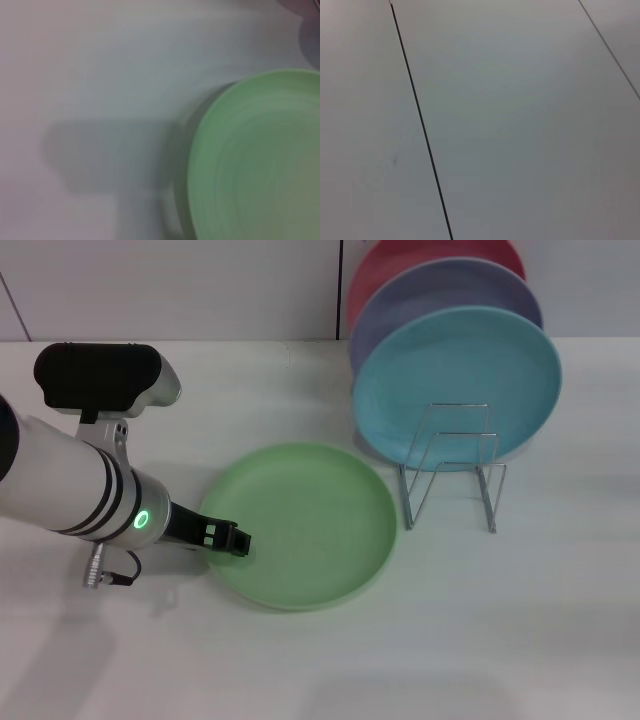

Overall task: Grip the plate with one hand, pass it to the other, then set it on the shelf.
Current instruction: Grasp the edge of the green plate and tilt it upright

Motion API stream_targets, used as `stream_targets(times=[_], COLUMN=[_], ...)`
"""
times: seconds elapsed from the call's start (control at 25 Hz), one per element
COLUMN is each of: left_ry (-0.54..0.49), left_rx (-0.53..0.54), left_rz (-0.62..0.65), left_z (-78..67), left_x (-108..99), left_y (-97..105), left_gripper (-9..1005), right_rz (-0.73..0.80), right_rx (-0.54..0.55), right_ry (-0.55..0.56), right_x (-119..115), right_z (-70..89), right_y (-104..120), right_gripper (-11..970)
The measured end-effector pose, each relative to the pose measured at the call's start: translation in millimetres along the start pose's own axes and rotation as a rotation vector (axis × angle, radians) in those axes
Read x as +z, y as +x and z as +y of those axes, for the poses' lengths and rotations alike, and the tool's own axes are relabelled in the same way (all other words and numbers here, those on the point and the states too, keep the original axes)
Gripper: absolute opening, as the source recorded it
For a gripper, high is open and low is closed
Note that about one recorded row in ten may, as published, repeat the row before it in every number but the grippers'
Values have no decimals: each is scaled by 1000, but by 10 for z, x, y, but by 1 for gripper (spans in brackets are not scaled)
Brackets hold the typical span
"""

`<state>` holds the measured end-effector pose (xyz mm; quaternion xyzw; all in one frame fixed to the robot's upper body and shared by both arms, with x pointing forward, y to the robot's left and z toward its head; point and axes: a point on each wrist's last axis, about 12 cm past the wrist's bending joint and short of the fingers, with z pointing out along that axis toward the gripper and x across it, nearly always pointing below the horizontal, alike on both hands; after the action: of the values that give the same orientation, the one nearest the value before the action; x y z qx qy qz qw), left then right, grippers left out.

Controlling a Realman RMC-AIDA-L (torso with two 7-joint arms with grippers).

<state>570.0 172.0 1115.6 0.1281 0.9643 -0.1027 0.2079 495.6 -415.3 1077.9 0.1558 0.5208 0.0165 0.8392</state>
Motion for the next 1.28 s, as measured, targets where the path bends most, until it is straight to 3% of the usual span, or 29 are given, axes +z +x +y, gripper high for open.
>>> stream_targets(times=[0.08, 0.36, 0.96, 1.28], left_ry=[0, -4, -7, -20], left_rx=[4, 23, 25, 25], left_rz=[2, 1, 7, 16], left_z=[-8, -39, -52, -28], left_x=[-1, -1, 6, -6], left_y=[-3, -13, -12, -7], left_gripper=[795, 583, 240, 208], right_rz=[0, -2, -4, -10], right_rx=[-1, -3, -9, -10], right_ry=[0, -1, 1, -3], right_x=[0, 2, -1, -12], right_z=[-1, -3, -25, -27], right_y=[-2, -6, -20, -31], right_gripper=[684, 684, 685, 685])
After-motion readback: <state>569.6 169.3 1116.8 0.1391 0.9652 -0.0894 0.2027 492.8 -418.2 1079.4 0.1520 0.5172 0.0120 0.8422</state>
